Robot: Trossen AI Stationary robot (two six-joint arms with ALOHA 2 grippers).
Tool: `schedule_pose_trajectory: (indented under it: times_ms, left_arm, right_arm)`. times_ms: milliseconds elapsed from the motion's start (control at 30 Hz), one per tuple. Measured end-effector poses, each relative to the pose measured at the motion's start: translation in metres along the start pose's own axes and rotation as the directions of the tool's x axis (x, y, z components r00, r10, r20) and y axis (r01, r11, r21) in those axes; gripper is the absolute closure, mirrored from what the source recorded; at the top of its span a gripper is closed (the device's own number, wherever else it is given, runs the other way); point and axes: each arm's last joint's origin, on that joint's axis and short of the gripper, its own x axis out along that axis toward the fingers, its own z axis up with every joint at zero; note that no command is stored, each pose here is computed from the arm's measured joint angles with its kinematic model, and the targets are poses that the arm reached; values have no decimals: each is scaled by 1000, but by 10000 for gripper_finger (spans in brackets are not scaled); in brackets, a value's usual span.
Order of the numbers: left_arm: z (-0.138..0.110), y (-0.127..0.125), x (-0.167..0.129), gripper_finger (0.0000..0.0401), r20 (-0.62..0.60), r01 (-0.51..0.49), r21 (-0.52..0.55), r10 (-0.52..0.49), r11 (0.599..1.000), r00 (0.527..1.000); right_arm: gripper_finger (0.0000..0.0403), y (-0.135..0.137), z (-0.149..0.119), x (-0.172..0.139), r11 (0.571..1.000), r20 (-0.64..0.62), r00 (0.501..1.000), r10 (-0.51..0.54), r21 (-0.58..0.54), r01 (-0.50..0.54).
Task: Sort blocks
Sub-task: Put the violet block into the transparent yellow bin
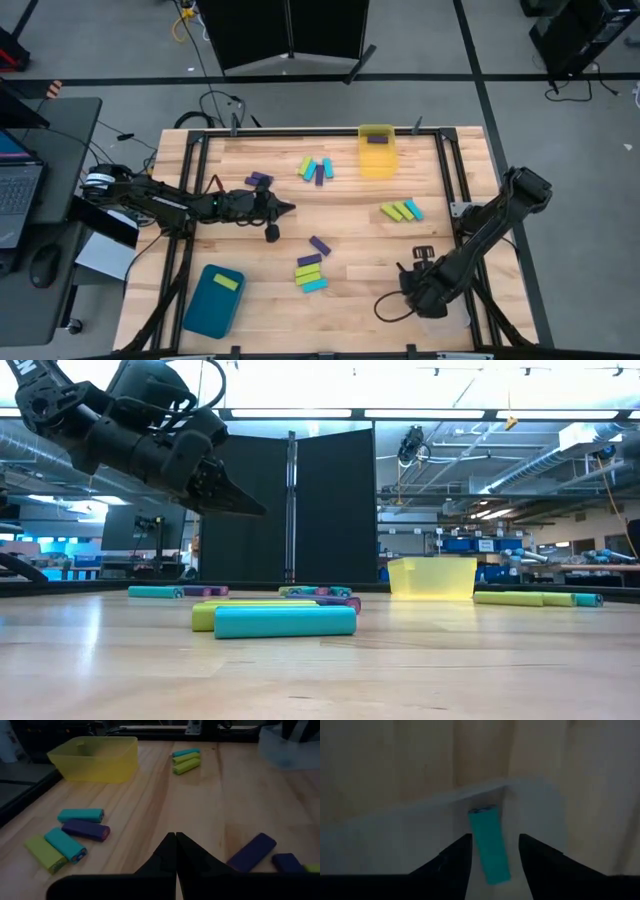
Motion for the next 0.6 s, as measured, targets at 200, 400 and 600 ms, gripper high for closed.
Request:
schedule_pose_trajectory:
  times_ms: [200,400,600]
  left_arm:
    - [0,0,0,395,0,4,-5,-4,1000,1000]
    - [0,0,0,395,0,8,-6,-8,1000,1000]
    - [0,0,0,395,-4,15,17,-15,1000,1000]
  right_arm:
    - [231,0,11,-51,996,38,997,-67,62,64]
    - [236,-23,38,-62,961,115,991,-74,272,40]
    - [236,-53,82,-41,953,336,942,22,277,-121]
